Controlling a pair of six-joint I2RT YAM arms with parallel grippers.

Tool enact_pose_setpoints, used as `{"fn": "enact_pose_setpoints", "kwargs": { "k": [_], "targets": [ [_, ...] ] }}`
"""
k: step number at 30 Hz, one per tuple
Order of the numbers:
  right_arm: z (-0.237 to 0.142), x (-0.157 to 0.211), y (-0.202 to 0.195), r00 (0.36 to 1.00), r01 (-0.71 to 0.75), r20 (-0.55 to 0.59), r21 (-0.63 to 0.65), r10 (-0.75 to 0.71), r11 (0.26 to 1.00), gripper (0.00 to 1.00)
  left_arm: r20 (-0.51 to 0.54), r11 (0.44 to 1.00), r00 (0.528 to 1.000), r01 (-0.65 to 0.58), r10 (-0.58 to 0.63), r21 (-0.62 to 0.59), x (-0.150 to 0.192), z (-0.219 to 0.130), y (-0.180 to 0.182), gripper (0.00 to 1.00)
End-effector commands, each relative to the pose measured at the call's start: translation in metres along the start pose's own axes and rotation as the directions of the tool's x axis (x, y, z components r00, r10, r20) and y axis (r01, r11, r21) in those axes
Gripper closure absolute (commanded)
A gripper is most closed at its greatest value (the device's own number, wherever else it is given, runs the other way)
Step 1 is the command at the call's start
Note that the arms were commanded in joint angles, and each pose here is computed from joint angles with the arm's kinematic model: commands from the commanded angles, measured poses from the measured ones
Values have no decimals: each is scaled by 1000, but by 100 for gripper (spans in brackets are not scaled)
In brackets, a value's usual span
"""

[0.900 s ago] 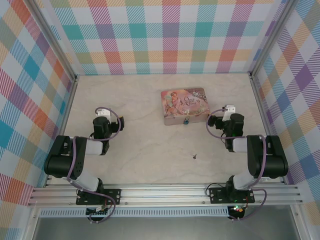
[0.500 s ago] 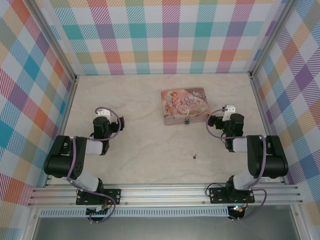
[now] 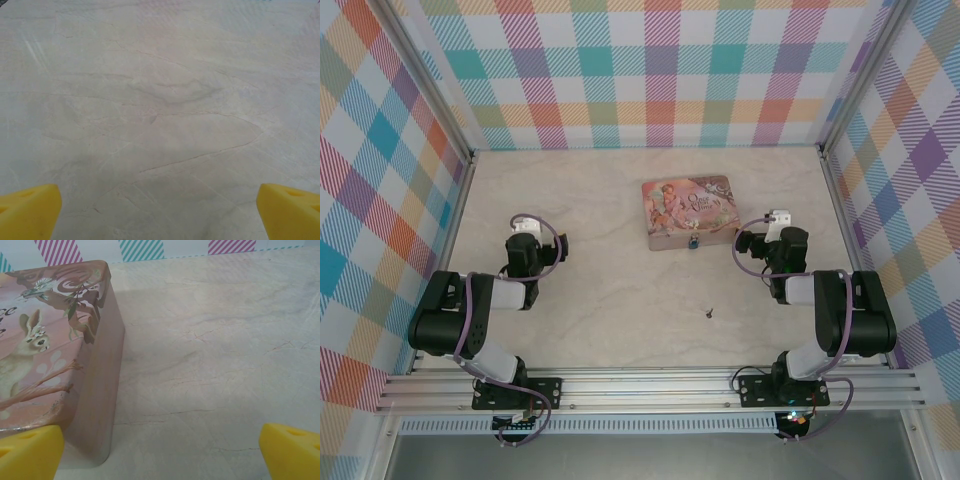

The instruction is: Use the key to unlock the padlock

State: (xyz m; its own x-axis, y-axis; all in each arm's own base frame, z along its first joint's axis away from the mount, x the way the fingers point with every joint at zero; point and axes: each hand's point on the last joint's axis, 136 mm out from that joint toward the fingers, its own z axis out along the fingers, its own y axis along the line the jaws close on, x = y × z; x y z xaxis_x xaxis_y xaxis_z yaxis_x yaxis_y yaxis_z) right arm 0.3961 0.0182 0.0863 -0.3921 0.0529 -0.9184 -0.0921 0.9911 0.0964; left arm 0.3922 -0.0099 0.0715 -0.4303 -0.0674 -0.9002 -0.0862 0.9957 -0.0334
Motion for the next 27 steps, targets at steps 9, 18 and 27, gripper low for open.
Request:
{"fn": "enact_pose_setpoints", "kwargs": {
  "k": [9, 18, 27],
  "targets": [
    [-31, -30, 18, 983, -138, -127, -48, 131, 989, 0, -1, 989, 989, 148, -148, 12, -78, -45, -6, 0],
    [-75, -35, 70, 880, -416, -332, -190, 341, 889, 0, -228, 937, 963, 209, -146, 280, -76, -70, -89, 0],
    [-108, 18, 81, 777, -422, -532, -43, 337, 906, 0, -248, 848, 963, 217, -105, 484, -61, -100, -173, 0]
  ]
}}
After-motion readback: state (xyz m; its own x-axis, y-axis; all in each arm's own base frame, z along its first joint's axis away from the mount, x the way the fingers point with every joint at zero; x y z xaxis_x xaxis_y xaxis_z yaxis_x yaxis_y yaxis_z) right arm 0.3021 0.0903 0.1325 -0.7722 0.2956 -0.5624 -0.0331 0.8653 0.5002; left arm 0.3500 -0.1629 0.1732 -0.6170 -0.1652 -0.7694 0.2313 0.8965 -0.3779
